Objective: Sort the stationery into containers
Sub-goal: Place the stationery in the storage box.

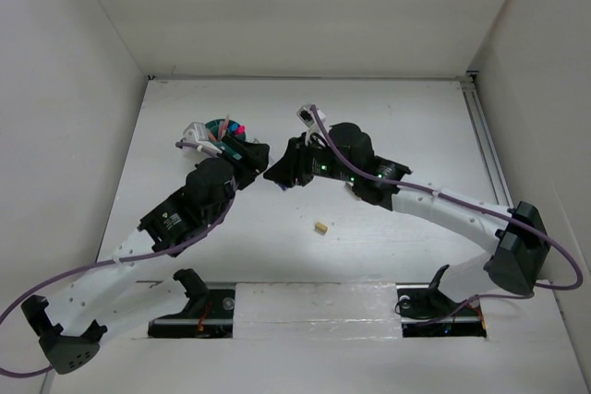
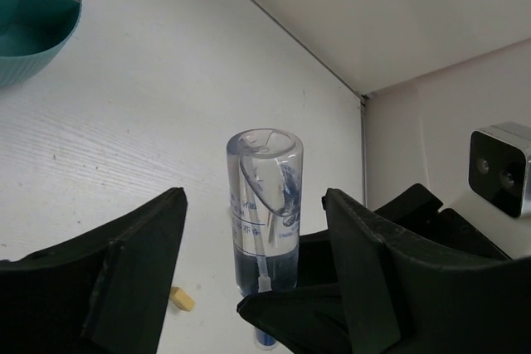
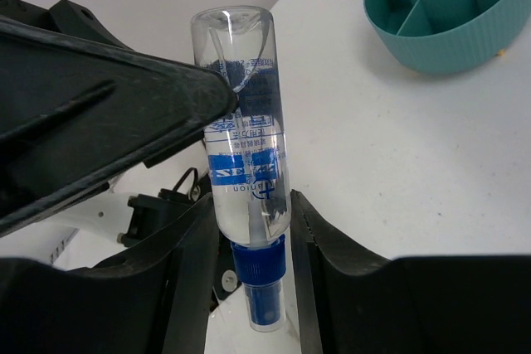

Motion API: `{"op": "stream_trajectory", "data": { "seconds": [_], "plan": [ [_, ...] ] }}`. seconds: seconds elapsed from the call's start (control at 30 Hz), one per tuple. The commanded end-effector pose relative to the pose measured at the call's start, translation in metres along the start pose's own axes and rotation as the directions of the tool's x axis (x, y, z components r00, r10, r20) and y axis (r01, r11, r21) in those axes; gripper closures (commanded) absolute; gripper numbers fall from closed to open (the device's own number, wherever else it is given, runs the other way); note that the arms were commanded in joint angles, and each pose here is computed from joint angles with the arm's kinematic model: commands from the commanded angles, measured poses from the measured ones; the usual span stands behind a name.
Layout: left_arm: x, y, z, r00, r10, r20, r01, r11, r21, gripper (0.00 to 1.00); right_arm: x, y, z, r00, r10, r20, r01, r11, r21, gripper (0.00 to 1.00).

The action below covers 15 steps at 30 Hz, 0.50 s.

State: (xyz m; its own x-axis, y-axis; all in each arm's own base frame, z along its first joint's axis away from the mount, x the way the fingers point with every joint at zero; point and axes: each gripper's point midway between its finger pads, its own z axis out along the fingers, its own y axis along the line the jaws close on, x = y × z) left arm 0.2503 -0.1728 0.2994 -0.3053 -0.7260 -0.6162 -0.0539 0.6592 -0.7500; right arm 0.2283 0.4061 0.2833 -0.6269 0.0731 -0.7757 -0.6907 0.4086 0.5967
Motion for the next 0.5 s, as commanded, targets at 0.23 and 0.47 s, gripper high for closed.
{"op": "stream_trajectory", "data": {
  "seconds": [0.23,0.47],
  "plan": [
    [-0.007,-0.01,0.002,1.0,0.001,0.021,-0.002,1.0,0.023,0.42,-0.021,0.022,0.003,0.998,-0.031,0.054,0.035,0.997,-0.066,1.0],
    [0.008,0.0,0.005,0.999,0.035,-0.019,-0.035,0.999,0.018,0.38,-0.019,0.016,0.001,1.0,-0.017,0.025,0.018,1.0,-0.019,1.0]
  ]
}}
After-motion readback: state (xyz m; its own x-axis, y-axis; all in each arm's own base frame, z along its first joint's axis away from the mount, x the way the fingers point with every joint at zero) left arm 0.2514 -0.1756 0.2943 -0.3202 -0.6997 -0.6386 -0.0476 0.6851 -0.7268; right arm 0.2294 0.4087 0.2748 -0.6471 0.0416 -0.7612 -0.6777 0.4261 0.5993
